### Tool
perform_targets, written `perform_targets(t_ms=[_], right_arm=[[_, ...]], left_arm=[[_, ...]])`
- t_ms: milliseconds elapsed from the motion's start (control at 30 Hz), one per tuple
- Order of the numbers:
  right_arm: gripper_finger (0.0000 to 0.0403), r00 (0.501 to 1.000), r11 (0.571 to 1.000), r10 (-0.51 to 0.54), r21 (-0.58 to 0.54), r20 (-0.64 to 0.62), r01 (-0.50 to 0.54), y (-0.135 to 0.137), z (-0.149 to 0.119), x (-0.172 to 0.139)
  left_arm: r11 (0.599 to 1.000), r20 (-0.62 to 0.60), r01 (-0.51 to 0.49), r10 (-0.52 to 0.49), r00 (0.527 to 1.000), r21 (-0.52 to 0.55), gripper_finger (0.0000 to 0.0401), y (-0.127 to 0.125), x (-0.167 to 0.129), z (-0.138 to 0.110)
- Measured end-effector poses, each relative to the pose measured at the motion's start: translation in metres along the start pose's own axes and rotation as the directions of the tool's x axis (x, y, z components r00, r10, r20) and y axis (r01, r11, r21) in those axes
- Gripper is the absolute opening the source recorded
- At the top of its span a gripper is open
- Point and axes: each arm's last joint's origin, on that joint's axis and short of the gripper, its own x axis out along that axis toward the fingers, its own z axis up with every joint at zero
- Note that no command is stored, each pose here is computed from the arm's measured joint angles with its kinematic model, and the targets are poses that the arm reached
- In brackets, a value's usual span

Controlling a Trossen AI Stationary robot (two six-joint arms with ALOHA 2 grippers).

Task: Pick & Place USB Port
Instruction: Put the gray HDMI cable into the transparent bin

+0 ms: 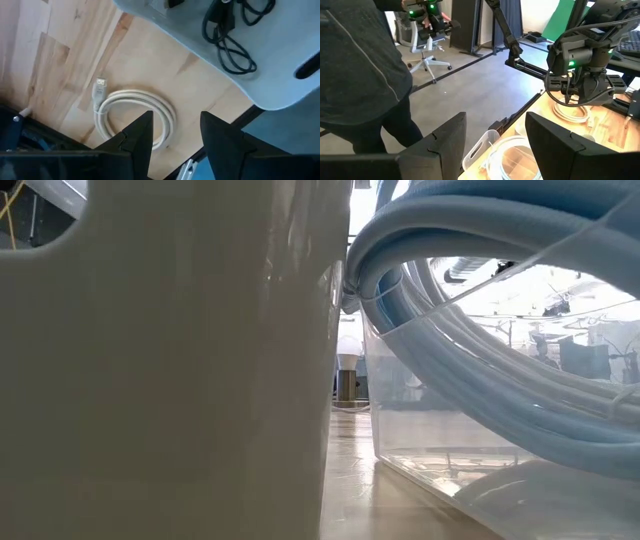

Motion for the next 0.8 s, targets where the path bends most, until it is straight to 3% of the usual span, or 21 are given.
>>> perform_targets(t_ms=[200, 800], right_arm=[[0.0197, 0.999, 0.999, -0.032, 0.002, 0.0, 0.032, -0.001, 0.0, 0.0], [0.0197, 0.999, 0.998, -0.032, 0.054, 0.005, 0.031, -0.001, 0.0, 0.0]], left_arm=[[0.996, 0.016, -0.038, 0.039, 0.999, -0.079, 0.0157, 0.002, 0.004, 0.0], [0.998, -0.045, -0.05, 0.048, 0.998, -0.044, 0.0157, 0.003, 0.012, -0.002]])
